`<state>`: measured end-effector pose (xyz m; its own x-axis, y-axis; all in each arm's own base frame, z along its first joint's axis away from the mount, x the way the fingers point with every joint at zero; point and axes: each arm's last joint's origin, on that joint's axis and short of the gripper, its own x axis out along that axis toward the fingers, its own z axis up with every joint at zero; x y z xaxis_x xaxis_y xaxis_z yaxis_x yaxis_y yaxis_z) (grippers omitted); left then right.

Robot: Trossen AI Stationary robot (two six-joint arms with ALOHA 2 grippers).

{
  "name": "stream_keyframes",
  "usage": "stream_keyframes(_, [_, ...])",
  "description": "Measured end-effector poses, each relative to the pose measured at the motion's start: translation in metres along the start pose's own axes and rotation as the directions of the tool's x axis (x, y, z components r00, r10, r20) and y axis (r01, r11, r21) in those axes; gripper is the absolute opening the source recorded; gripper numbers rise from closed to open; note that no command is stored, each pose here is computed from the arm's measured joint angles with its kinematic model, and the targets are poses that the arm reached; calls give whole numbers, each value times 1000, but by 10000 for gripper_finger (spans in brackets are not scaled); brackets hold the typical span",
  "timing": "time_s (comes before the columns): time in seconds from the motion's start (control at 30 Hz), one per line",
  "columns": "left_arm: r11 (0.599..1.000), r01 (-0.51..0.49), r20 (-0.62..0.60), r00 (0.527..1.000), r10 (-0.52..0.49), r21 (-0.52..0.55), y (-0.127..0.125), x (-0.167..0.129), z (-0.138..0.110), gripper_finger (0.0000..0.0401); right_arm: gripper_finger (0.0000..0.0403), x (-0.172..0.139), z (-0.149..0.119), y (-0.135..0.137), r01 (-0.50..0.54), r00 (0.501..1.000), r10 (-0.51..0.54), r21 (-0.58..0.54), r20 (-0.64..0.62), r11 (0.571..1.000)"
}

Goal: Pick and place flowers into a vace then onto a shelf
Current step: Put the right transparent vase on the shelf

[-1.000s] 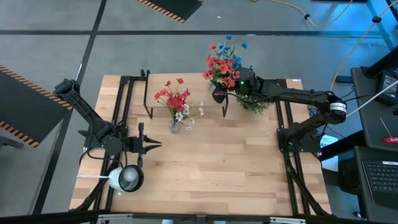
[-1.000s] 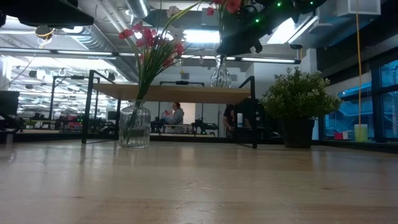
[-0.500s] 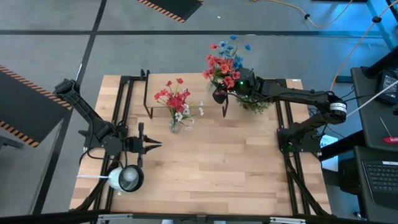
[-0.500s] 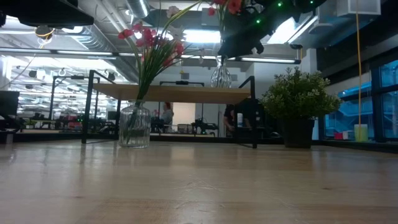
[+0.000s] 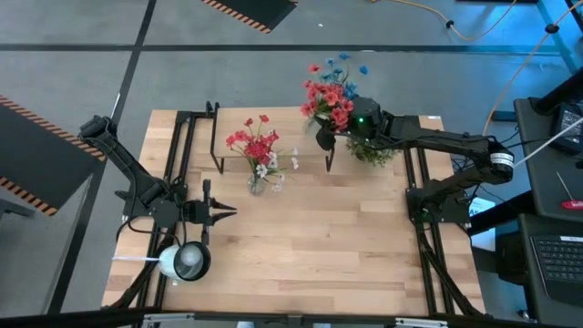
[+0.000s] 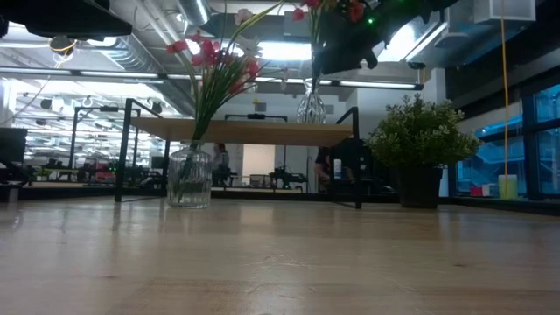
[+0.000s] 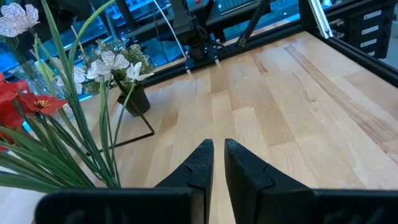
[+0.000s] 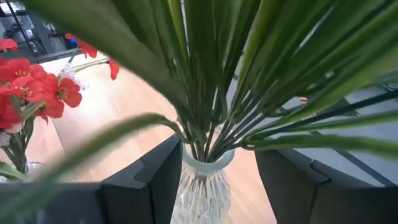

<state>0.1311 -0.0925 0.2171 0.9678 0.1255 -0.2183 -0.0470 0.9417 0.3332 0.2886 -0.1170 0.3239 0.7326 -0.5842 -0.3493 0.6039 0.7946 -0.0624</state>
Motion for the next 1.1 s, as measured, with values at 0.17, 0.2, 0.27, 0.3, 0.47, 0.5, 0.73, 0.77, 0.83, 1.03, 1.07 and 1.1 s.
stream_keyframes(0.17, [1000, 0, 0, 1000, 0, 0, 0, 0, 0, 33, 203, -2, 0, 2, -9, 1000, 9, -2, -1, 1000])
stream_keyframes(0.2, [1000, 0, 0, 1000, 0, 0, 0, 0, 0, 33, 203, -2, 0, 2, -17, 1000, 17, -2, -2, 1000])
stream_keyframes(0.27, [1000, 0, 0, 1000, 0, 0, 0, 0, 0, 33, 203, -2, 0, 3, -44, 999, 44, 1, -4, 999])
stream_keyframes(0.3, [1000, 0, 0, 1000, 0, 0, 0, 0, 0, 33, 203, -2, 0, 3, -45, 999, 45, 1, -3, 999])
stream_keyframes(0.47, [1000, 0, 0, 1000, 0, 0, 0, 0, 0, 33, 203, -2, 0, 3, -48, 999, 48, 3, -4, 999])
stream_keyframes(0.5, [1000, 0, 0, 1000, 0, 0, 0, 0, 0, 33, 203, -2, 0, 3, -49, 999, 49, 2, -4, 999])
stream_keyframes(0.73, [1000, 0, 0, 1000, 0, -1, 0, 0, 0, 33, 203, -2, 0, 3, -49, 999, 49, 2, -5, 999])
stream_keyframes(0.77, [1000, 0, 0, 1000, 0, -1, 0, 0, 0, 33, 203, -3, 0, 3, -49, 999, 49, 2, -6, 999])
stream_keyframes(0.83, [1000, 0, 0, 1000, 0, -4, 0, 0, 0, 33, 203, -5, 1, 2, -39, 999, 39, 1, -9, 999])
stream_keyframes(1.03, [1000, 1, 0, 1000, -1, -22, 0, 0, 0, 33, 203, -17, 5, 2, -45, 999, 45, 0, 3, 999])
stream_keyframes(1.07, [1000, 0, 0, 1000, 0, -24, 0, 0, 0, 33, 203, -18, 5, 3, -48, 999, 48, 0, 6, 999])
stream_keyframes(1.1, [1000, 1, 0, 1000, -1, -24, 0, 0, 0, 33, 203, -19, 6, 3, -50, 999, 50, 2, 9, 999])
